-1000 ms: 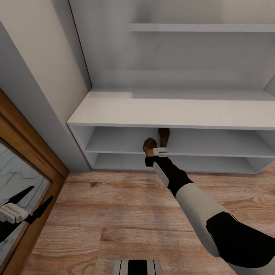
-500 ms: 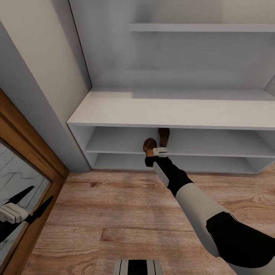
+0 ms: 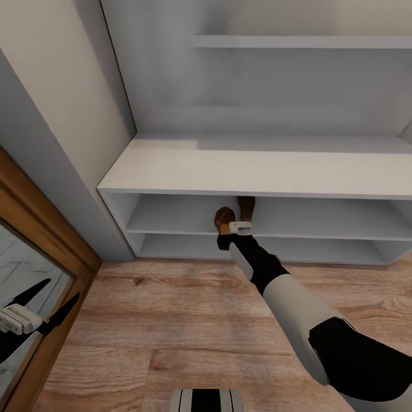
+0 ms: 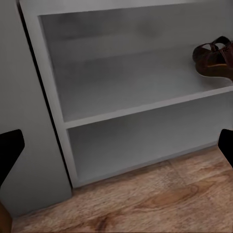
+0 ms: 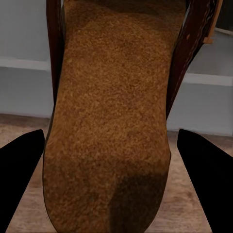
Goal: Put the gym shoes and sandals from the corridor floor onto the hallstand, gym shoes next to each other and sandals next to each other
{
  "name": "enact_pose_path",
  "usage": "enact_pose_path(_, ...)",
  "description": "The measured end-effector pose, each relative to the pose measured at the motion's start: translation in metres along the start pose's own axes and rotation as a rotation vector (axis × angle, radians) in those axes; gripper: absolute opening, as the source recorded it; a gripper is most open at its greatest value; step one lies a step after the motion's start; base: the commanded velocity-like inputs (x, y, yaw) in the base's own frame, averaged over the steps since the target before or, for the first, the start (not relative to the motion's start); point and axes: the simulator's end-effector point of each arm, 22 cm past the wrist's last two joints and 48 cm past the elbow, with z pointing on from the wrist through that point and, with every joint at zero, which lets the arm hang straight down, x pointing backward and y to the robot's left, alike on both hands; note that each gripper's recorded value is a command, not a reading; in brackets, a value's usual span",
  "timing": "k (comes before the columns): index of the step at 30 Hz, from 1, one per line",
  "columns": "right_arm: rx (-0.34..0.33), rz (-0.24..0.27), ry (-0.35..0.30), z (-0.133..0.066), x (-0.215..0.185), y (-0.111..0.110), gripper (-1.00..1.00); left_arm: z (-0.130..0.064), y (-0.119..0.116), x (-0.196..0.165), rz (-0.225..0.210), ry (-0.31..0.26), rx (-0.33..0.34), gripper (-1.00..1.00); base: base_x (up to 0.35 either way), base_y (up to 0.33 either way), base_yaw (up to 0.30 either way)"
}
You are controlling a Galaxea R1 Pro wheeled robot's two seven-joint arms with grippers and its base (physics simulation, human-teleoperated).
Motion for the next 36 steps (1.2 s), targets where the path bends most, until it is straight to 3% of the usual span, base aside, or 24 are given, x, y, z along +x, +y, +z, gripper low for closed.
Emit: enact_pose_path(36, -0.004, 0.005, 0.000, 0.0000, 0.0001, 0.0010, -1.00, 0.0001, -0.0007, 0.0003, 0.000, 0.001, 0.002, 1.00, 0.030, 0.000, 0.000)
